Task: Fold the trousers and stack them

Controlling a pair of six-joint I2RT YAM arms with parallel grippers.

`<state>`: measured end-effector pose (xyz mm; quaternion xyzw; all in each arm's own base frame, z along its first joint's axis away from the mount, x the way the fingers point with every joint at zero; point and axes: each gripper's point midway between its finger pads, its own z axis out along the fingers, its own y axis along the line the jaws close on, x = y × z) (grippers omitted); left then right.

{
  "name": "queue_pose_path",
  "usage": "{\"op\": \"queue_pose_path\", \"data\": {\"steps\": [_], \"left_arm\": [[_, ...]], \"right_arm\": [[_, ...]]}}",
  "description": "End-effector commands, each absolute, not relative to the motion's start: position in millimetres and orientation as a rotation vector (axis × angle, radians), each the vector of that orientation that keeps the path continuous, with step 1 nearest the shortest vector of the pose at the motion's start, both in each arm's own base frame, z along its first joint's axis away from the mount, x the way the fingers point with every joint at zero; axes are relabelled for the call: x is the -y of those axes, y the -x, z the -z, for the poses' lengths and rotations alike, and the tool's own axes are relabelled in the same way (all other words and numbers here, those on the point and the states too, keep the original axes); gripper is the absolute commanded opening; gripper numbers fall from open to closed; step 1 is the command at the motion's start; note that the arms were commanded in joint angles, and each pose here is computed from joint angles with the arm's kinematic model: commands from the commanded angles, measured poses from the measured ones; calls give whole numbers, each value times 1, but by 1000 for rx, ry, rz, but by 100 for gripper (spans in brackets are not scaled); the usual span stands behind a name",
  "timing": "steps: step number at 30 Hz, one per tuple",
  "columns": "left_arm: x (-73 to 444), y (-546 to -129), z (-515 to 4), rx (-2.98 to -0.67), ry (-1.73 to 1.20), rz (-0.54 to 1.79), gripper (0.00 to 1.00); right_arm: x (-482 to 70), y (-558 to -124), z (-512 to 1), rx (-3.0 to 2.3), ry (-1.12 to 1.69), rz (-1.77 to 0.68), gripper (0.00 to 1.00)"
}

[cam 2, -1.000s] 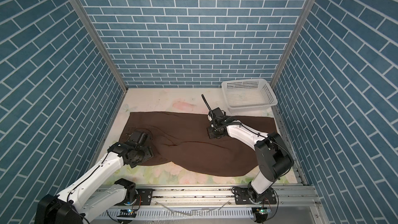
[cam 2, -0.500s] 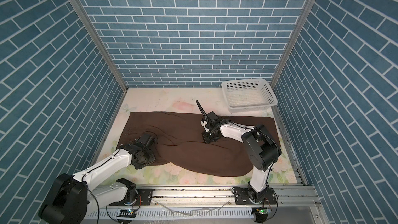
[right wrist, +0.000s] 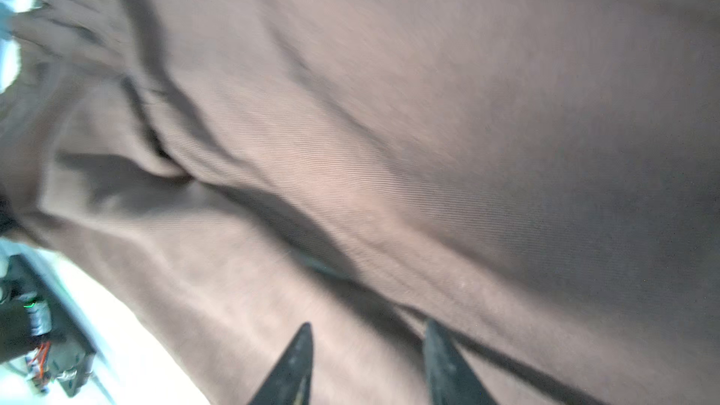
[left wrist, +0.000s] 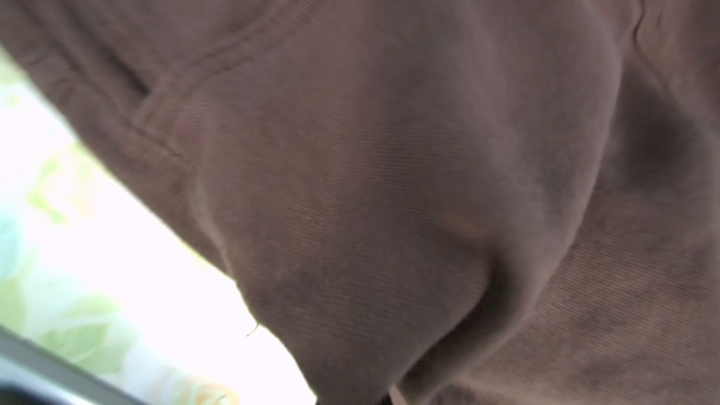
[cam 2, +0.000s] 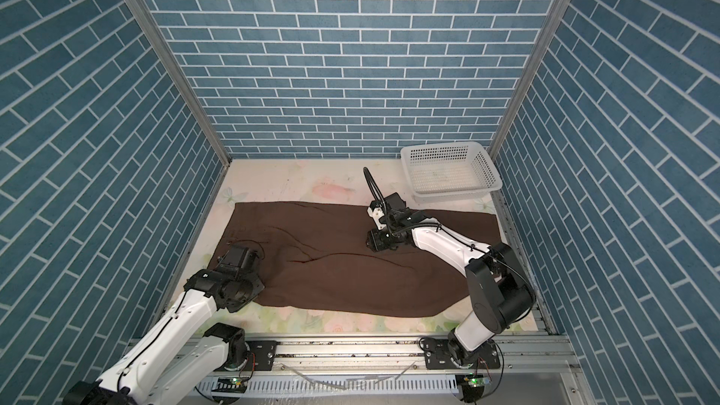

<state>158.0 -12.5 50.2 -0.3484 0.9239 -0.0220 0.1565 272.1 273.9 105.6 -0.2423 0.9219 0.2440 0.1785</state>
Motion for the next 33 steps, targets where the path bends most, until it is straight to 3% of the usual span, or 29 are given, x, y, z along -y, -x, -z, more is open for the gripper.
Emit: {"op": "queue_pose_path", "data": {"steps": [1, 5, 7, 10, 14, 18, 24, 29, 31, 33], "left_arm": [[-3, -132, -42, -2687, 1060, -72, 0], [-13, -126, -51, -2614, 1136, -107, 0], [-17, -127, -62, -2543, 1154, -84, 0], [-21, -128, -78, -2452, 1156, -38, 10], [-20, -129, -80, -2443, 1166, -25, 10], [-20, -129, -76, -2477, 1169, -53, 0], [-29, -126, -83, -2415, 1192, -79, 0], [-30, -127, -83, -2407, 1193, -77, 0], [-25, -136, -87, -2425, 1142, -54, 7], [-21, -145, -93, -2437, 1096, -36, 26]], "right_arm": [[-281, -247, -92, -2681, 749, -728, 51], [-295, -229, -63, -2742, 760, -770, 48], [-295, -223, -48, -2785, 747, -764, 29], [-288, -223, -35, -2822, 705, -710, 0], [-263, -234, -19, -2881, 638, -530, 0], [-231, -257, 2, -2964, 465, -461, 0], [-174, -292, 14, -3009, 189, -335, 0], [-161, -295, 2, -2987, 172, -288, 0], [-164, -293, -10, -2970, 190, -358, 0], [-168, -291, -28, -2939, 191, -441, 0]]}}
